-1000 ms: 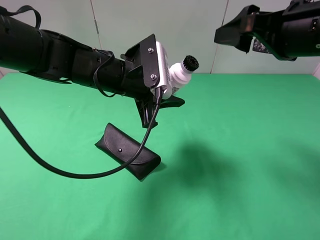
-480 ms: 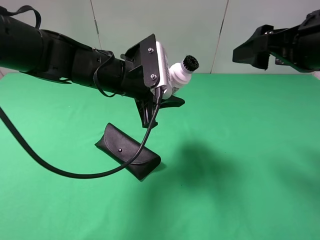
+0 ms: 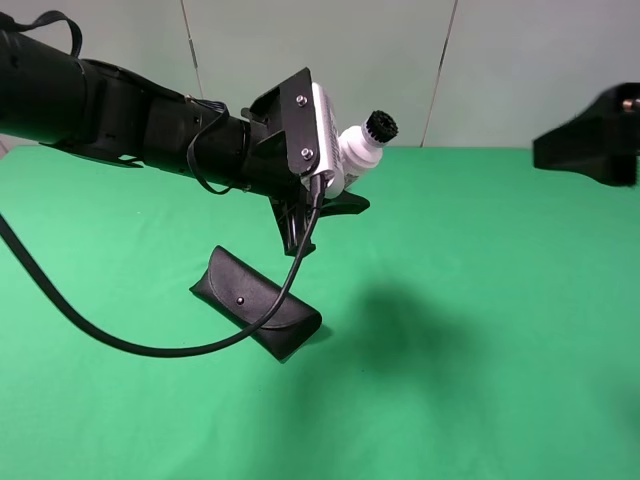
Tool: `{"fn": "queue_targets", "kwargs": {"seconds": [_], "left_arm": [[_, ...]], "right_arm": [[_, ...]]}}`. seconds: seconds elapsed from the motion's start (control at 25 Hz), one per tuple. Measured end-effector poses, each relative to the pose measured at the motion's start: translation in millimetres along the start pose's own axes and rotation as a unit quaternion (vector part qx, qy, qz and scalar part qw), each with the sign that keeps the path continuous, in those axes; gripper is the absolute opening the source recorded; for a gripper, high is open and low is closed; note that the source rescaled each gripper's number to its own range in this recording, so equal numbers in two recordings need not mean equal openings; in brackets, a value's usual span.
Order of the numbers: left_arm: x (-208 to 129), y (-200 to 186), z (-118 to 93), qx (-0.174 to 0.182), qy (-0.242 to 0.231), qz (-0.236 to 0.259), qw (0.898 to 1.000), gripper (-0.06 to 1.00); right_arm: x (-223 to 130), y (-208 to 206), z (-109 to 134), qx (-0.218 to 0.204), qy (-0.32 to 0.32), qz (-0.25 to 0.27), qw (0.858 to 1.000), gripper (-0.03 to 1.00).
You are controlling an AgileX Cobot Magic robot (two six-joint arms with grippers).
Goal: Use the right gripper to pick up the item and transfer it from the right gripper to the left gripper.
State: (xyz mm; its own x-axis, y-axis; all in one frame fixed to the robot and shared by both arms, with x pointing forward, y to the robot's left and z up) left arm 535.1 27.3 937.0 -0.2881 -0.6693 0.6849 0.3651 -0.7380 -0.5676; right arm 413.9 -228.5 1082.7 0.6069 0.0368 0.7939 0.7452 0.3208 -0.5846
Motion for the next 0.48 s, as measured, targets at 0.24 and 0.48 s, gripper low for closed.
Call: {"fn": "queue_targets", "kwargs": {"seconds": [0.24,0.48], "left_arm": [[0,0,0,0.0,0.0,0.0,1.0,0.01],[0,0,0,0.0,0.0,0.0,1.0,0.01]], "right_arm": [[-18,-48,-4,-0.008,-0.014,-0.018,1.0,1.0],[-45,-82,-9,-0.02,-0.013,-0.011,1.0,1.0]]}}
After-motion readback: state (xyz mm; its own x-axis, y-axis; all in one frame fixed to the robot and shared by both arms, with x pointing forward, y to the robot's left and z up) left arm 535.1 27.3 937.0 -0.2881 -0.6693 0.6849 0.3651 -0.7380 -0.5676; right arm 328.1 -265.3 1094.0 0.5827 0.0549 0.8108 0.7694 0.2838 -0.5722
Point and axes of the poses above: a point on each arm's last joint axis where the gripper is mounted, y pointing out along that axis toward the gripper, z along the wrist's bending axis when the last joint is at zero, x = y × z, the point moved 5 cm from there along y, pointing out along that axis toward the gripper, and after that the axes turned 6 degrees about y, right-handed, at the moved point
